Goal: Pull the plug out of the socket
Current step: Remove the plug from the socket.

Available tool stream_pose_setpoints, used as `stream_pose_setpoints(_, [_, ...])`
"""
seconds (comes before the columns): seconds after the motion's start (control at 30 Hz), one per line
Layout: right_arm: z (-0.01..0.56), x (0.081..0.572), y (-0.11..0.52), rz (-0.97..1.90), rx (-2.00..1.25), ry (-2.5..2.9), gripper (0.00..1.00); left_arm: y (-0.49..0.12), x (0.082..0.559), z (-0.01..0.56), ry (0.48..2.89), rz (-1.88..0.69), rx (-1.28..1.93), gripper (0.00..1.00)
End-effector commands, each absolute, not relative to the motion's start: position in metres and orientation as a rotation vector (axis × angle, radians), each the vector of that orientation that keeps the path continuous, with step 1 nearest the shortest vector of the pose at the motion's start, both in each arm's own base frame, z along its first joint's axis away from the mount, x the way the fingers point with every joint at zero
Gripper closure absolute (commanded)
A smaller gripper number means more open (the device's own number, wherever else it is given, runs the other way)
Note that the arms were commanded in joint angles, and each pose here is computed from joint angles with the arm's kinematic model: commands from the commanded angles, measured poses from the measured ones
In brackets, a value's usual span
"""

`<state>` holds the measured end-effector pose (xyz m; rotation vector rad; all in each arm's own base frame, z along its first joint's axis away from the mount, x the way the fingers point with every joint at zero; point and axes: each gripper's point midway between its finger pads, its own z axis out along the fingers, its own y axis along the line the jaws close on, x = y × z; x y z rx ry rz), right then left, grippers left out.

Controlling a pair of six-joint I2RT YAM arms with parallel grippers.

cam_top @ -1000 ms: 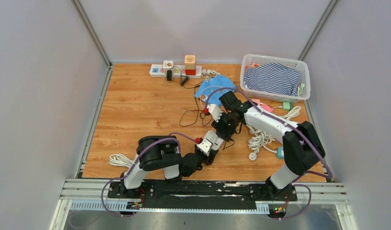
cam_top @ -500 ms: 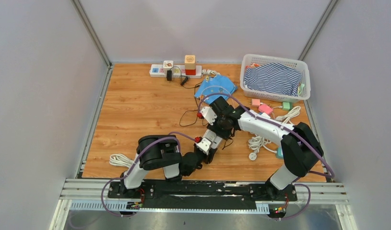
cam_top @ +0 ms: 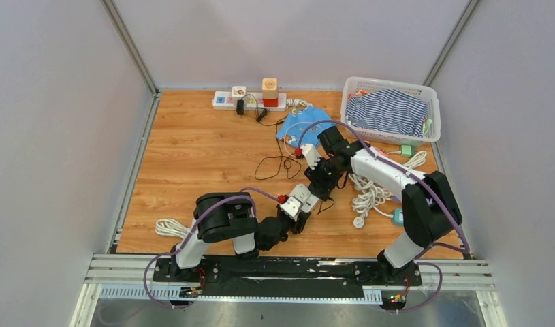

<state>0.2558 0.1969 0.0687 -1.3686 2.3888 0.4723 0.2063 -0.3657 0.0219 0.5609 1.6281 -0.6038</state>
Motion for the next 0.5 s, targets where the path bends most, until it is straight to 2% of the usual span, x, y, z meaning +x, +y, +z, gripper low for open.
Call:
stream_pose_setpoints(0.0, [0.077,0.24,0.193,0.572,-1.403,2.43,1.0,-0.345,0.213,0.006,1.669,-0.51,0.545,1.0])
stream_pose_setpoints(0.33, [0.069,0.283,0.172,-0.156,-1.399,2.305,1.0,-0.345,0.213,0.006,1.668,-0.508,0.547,1.0])
stream_pose_setpoints(0.47, [0.074,0.291,0.168,-0.242,-1.359,2.288,1.0,-0.345,0.213,0.005,1.668,-0.505,0.546,1.0])
